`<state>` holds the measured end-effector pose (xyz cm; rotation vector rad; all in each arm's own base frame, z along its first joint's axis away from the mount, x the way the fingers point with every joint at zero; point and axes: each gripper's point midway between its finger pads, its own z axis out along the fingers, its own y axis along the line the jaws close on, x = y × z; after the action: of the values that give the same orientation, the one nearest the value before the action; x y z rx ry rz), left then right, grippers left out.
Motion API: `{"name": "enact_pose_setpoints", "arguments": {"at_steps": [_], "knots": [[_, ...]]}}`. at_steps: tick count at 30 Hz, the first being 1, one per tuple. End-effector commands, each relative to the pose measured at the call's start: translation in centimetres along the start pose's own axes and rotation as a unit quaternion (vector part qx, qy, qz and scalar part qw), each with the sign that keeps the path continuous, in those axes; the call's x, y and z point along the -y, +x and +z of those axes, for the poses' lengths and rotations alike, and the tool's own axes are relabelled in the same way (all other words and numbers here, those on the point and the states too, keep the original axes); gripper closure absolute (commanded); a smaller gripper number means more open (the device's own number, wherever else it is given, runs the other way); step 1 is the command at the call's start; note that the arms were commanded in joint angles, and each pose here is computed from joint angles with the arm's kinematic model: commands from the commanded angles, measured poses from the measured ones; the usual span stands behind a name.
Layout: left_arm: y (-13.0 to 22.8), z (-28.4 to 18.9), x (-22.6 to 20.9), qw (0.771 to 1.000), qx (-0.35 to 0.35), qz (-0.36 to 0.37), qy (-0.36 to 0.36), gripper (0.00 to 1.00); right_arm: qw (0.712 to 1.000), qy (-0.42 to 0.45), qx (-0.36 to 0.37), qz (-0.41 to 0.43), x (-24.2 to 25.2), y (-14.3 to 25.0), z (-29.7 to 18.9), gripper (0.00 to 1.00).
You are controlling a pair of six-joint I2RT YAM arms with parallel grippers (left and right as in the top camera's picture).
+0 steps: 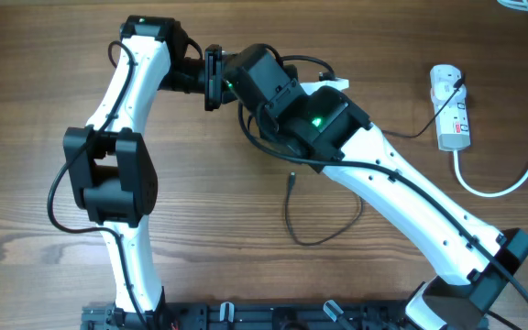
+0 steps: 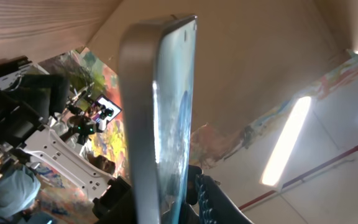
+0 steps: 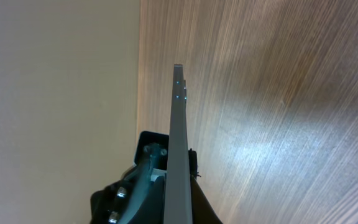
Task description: Plug charger to phone and switch on socket
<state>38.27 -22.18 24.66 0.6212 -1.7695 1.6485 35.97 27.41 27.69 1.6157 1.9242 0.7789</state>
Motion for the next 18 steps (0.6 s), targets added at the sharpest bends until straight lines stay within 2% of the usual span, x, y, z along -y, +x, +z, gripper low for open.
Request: {"name": "enact_pose_setpoints", "arguments": {"at_steps": [1,4,5,6,7,8,10,12,16,18], "knots": [[1.6,0.0,0.9,1.0,-0.005,0.019,0.009,0.8,1.0,-0.025,0.003,0.018,-1.4,-0.6,-1.4,0.95],[1.6,0.0,0.9,1.0,-0.005,0.019,0.009,0.89,1.0,-0.025,0.004,0.017,-1.4,-0.6,-1.4,0.94],[1.6,0.0,0.9,1.0,-0.005,0.019,0.009,0.92,1.0,-0.025,0.004,0.017,-1.4,-0.6,-1.4,0.91],[1.6,0.0,0.9,1.0,-0.005,0.019,0.009,0.96,1.0,-0.025,0.004,0.016,-1.4,-0.6,-1.4,0.81],[1.6,0.0,0.9,1.0,-0.005,0.019,0.009,0.96,1.0,-0.024,0.005,0.015,-1.4,-0.7,-1.4,0.68],[1.6,0.0,0.9,1.0,-0.005,0.019,0.009,0.96,1.0,-0.023,0.007,0.014,-1.3,-0.8,-1.4,0.59],[1.6,0.0,0.9,1.0,-0.005,0.019,0.009,0.96,0.999,-0.033,0.033,-0.014,-1.6,-1.6,-1.4,0.32],[1.6,0.0,0.9,1.0,-0.005,0.019,0.009,0.96,0.994,-0.049,0.072,-0.066,-2.3,-3.0,-1.8,0.15],[1.2,0.0,1.2,0.999,-0.004,0.053,0.008,0.96,0.982,-0.049,0.121,-0.134,-2.5,-5.7,-4.1,0.0],[0.7,0.0,1.3,0.997,-0.002,0.082,0.005,0.96,0.975,-0.044,0.143,-0.165,-2.3,-7.1,-5.3,0.01]]}}
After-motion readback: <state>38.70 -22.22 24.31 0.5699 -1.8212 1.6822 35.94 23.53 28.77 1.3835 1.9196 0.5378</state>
